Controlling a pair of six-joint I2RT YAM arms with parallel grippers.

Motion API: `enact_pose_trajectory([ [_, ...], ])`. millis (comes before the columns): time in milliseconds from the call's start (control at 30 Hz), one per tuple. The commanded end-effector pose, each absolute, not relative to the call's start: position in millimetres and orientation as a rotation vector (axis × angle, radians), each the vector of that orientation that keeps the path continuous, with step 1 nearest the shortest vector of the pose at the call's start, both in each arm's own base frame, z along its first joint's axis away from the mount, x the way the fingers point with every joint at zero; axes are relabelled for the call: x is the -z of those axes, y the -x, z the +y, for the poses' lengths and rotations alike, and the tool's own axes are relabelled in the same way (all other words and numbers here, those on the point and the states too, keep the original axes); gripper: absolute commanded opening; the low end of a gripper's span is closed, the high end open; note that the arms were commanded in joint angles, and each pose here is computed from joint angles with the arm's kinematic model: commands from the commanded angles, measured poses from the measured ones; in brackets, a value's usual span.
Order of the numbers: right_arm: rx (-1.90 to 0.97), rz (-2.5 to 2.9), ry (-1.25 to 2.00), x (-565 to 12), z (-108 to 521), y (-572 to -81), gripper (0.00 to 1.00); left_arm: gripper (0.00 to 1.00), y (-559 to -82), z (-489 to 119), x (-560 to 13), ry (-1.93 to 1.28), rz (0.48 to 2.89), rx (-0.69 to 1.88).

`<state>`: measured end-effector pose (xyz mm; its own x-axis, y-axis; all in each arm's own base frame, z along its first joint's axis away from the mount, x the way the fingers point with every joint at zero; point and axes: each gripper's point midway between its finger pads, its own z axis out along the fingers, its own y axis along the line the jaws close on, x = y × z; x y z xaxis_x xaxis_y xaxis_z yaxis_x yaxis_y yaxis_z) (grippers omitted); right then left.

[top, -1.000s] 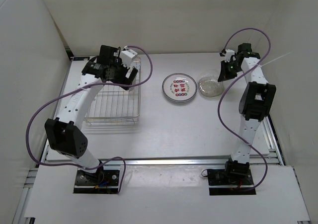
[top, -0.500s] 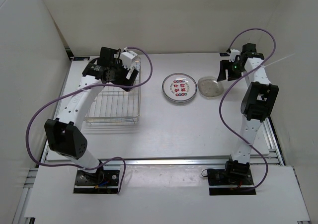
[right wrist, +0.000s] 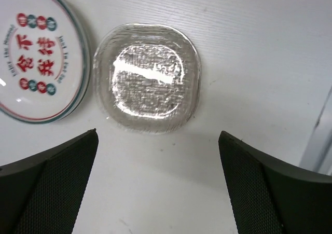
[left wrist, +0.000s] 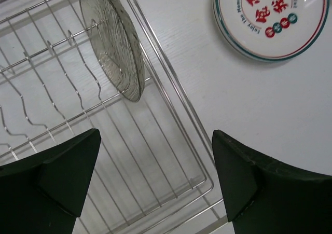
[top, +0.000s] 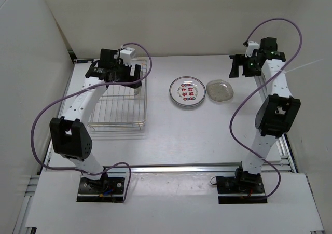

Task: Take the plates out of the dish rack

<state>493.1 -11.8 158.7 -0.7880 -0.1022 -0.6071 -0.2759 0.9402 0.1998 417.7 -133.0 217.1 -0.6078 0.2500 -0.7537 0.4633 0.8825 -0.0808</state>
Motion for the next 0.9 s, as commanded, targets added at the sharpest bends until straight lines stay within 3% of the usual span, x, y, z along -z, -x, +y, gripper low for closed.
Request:
enact_pose_trajectory([
  [0,-0.338,2.362,0.305,-207.1,-5.3,-479.1,1.00,0.98,-440.3,-154.2,-241.7,-0.465,2.145,0.549],
  [300,-0.375,2.394,0.391,-198.0,14.3,-441.9,1.00,0.86,-500.2,-166.8,-191.7,-0.411,2.163,0.640],
  [333,-0.367,2.403,0.418,-196.2,18.3,-439.8,1.00,0.79,-509.4,-166.7,-186.0,-0.405,2.162,0.627],
  [400,-0.361,2.411,0.442,-194.5,22.0,-437.6,1.00,0.75,-513.4,-167.4,-177.7,-0.403,2.176,0.629],
  [433,-0.366,2.417,0.470,-193.2,27.1,-434.8,1.00,0.64,-516.4,-167.9,-172.6,-0.402,2.184,0.630],
  [533,-0.365,2.406,0.482,-197.0,31.0,-436.3,1.00,0.49,-517.9,-166.8,-165.7,-0.385,2.201,0.625],
  [767,-0.417,2.415,0.488,-190.3,40.2,-436.7,1.00,0.42,-514.1,-164.0,-183.7,-0.395,2.162,0.602],
  [867,-0.434,2.414,0.480,-191.0,42.3,-436.2,1.00,0.32,-514.9,-162.7,-183.3,-0.390,2.163,0.592],
])
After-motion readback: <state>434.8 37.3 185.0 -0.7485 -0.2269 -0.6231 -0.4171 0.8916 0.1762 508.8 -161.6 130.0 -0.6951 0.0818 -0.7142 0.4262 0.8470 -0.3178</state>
